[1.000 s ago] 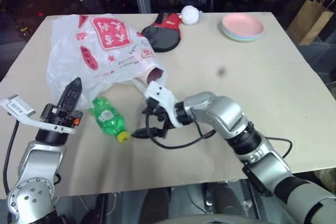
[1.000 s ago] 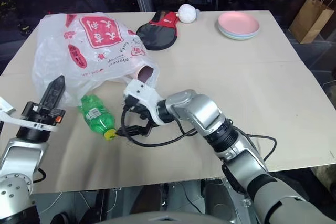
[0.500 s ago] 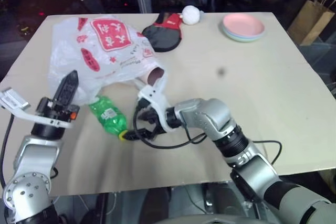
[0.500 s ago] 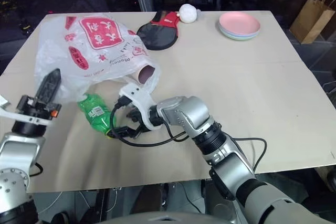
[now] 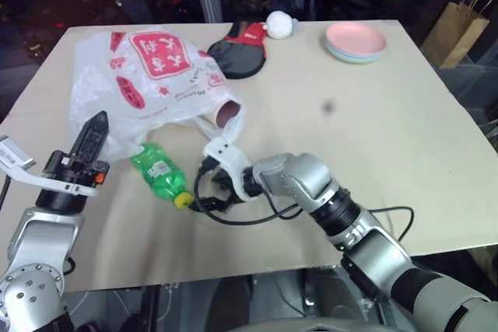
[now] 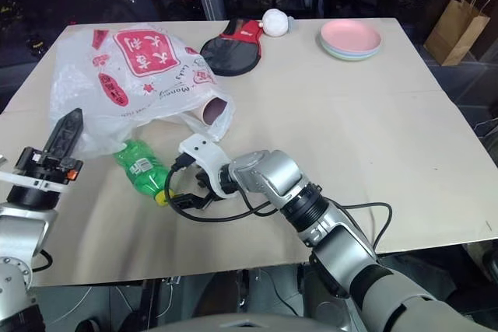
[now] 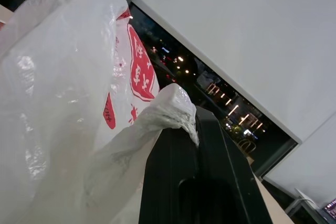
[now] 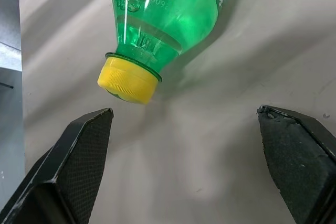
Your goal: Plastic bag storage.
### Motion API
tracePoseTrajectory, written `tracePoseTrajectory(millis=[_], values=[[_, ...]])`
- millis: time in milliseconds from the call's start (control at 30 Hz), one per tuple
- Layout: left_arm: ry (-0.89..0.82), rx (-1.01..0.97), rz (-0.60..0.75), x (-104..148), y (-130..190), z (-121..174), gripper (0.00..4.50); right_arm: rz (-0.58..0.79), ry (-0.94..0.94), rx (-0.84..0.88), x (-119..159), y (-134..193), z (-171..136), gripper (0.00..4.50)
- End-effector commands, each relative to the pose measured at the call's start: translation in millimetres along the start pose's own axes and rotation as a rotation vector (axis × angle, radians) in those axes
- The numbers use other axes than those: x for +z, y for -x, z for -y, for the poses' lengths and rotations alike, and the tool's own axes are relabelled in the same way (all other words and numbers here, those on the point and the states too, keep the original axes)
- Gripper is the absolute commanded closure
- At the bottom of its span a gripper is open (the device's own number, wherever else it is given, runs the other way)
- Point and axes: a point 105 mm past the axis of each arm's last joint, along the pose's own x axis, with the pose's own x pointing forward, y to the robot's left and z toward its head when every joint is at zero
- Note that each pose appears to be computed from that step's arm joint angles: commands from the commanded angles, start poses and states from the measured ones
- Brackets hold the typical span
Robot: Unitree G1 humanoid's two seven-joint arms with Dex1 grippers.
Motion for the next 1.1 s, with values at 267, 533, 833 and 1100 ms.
tracePoseTrajectory(millis=[267,533,833,1100], values=[[-0.194,0.139,0.036,14.0,17.9,-17.6,4.50,0.237,0.033,0.283,52.1,28.4,-26.2,0.03],[-0.345,0.524,-0.188,-44.1,64.0,-83.1,4.50,0.351,0.041,0.083,79.7,67.3,31.5,0.03],[-0.315,0.118,-0.388,-119.6,7.2,-23.1,4.50,0.344,0.065,0.072,76.5,80.2,28.4,0.03],[-0.264,0.108,-0.251,-83.1,-3.8,-27.6,4.50,0.197,0.087,0.007,36.7,79.5,24.7,0.03]])
